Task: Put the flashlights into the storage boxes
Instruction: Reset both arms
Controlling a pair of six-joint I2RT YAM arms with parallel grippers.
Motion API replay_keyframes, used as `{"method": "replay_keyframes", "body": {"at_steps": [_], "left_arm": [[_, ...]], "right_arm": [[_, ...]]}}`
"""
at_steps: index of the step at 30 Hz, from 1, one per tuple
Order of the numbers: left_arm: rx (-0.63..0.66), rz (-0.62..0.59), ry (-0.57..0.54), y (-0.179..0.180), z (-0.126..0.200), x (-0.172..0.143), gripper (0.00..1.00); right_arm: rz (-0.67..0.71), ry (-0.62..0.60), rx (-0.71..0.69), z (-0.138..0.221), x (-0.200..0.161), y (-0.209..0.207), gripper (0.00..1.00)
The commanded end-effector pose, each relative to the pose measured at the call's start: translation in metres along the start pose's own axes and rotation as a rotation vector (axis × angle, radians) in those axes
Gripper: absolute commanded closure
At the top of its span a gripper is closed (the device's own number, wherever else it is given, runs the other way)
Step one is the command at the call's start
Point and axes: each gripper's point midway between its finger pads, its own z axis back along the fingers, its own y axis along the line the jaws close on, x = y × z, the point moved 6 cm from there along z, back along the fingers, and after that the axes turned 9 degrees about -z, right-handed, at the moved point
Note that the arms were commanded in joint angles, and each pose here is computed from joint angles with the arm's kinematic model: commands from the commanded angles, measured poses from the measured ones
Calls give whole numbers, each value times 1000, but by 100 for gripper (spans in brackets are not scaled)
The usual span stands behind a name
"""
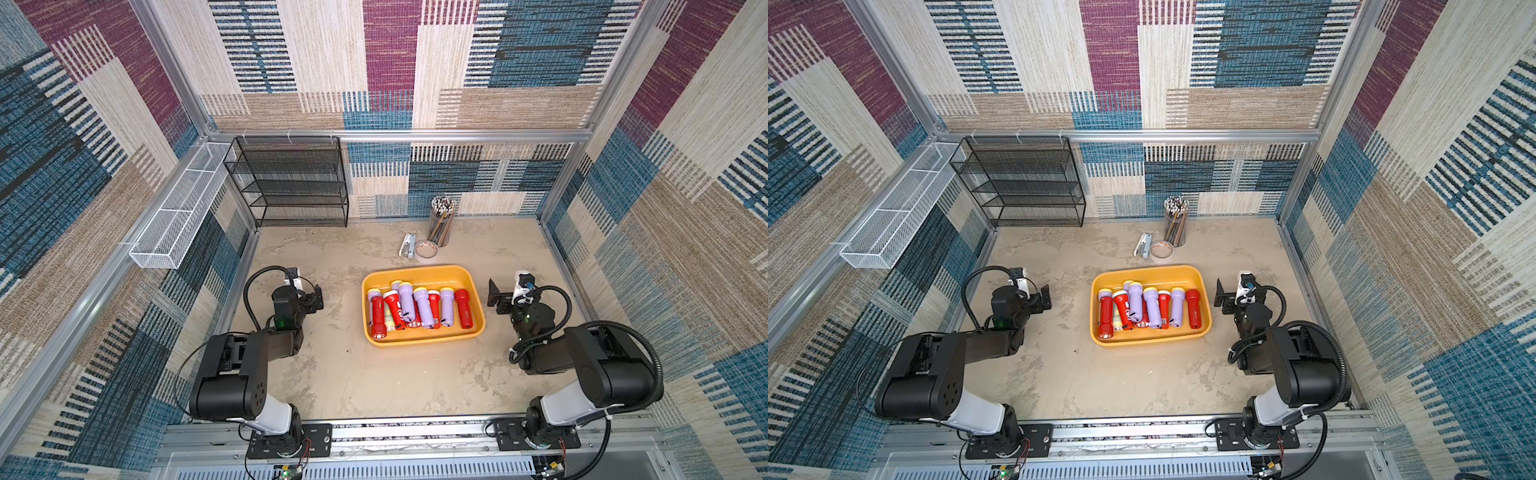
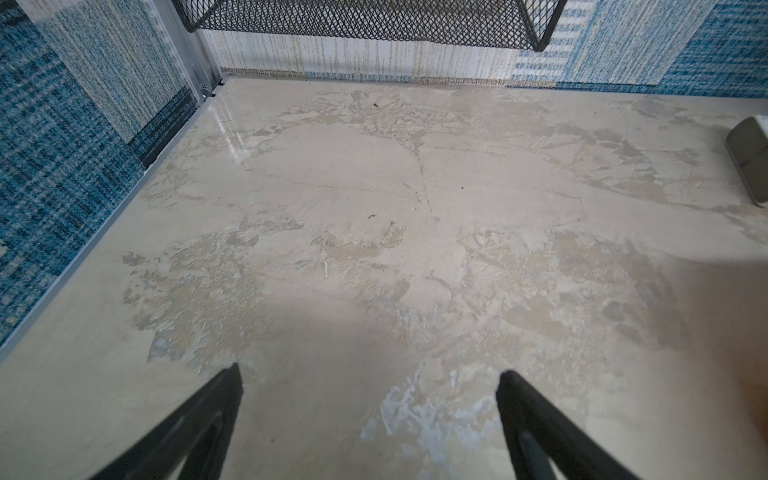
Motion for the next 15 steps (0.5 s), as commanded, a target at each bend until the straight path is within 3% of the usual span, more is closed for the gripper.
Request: {"method": "replay_keyframes", "body": {"at_steps": [1, 15], "left_arm": [[-1, -10, -11, 1, -1, 4, 2], [0, -9, -11, 0, -1, 4, 1]], "right_arm": [[-6, -37, 24, -1, 8, 3, 0], [-14, -36, 7, -2, 8, 1, 0]]}}
